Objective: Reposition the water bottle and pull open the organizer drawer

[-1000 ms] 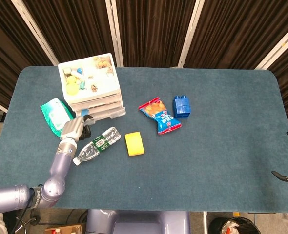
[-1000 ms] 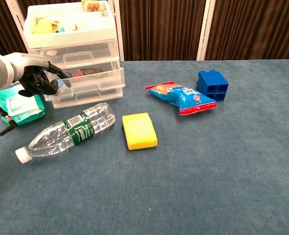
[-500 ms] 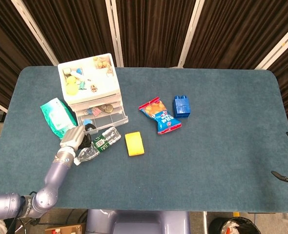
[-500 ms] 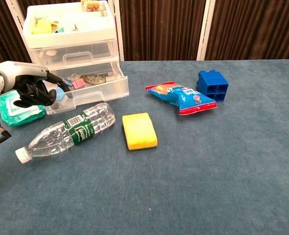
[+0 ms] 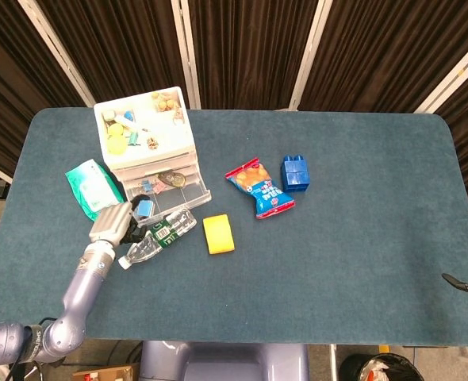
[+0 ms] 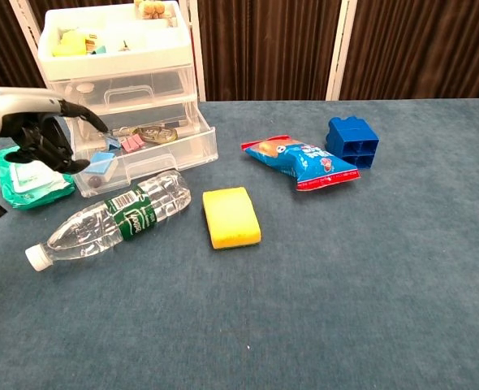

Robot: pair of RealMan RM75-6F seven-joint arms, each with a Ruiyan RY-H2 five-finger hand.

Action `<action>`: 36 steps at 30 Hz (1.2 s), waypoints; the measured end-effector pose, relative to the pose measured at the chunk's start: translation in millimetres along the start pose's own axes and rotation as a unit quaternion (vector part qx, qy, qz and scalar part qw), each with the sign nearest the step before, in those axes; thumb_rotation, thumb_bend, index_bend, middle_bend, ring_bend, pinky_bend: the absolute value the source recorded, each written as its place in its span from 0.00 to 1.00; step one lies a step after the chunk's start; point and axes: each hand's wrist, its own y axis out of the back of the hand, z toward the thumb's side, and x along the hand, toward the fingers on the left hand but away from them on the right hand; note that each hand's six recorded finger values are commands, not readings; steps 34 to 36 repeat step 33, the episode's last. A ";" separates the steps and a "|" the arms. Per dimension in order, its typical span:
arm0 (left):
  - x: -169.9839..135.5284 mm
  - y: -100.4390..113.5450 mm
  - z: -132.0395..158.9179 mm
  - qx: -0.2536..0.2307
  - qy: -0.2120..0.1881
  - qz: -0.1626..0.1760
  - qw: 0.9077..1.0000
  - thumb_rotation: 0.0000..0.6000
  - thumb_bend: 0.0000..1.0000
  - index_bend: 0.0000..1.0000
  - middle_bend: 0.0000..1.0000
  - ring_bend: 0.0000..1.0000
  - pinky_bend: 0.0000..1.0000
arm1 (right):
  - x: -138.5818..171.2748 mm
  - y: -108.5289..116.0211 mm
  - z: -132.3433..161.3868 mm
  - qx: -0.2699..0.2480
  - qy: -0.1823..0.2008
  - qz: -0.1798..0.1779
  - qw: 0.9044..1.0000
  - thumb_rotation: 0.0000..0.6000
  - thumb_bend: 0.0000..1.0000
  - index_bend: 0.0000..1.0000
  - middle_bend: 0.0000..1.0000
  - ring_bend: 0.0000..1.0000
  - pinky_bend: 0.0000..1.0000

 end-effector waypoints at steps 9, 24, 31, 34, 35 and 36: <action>-28.7 15.0 -42.5 0.025 0.015 0.049 0.998 1.00 0.03 0.05 0.26 0.25 0.46 | 8.7 -6.8 -6.6 0.019 0.004 -0.002 1.000 1.00 0.13 0.00 0.00 0.00 0.00; -106.0 34.7 -108.9 0.089 -0.024 0.147 0.985 1.00 0.07 0.01 0.00 0.00 0.09 | 8.9 -5.2 -9.4 0.040 0.004 -0.012 0.999 1.00 0.13 0.00 0.00 0.00 0.00; -147.7 41.6 -168.3 0.161 0.003 0.213 0.964 1.00 0.06 0.00 0.00 0.00 0.04 | 13.6 1.8 -15.4 0.043 -0.009 -0.027 0.999 1.00 0.13 0.00 0.00 0.00 0.00; -152.1 41.2 -172.4 0.162 0.000 0.215 0.963 1.00 0.06 0.00 0.00 0.00 0.04 | 15.4 3.9 -17.1 0.044 -0.012 -0.032 0.998 1.00 0.13 0.00 0.00 0.00 0.00; -152.1 41.2 -172.4 0.162 0.000 0.215 0.963 1.00 0.06 0.00 0.00 0.00 0.04 | 15.4 3.9 -17.1 0.044 -0.012 -0.032 0.998 1.00 0.13 0.00 0.00 0.00 0.00; -152.1 41.2 -172.4 0.162 0.000 0.215 0.963 1.00 0.06 0.00 0.00 0.00 0.04 | 15.4 3.9 -17.1 0.044 -0.012 -0.032 0.998 1.00 0.13 0.00 0.00 0.00 0.00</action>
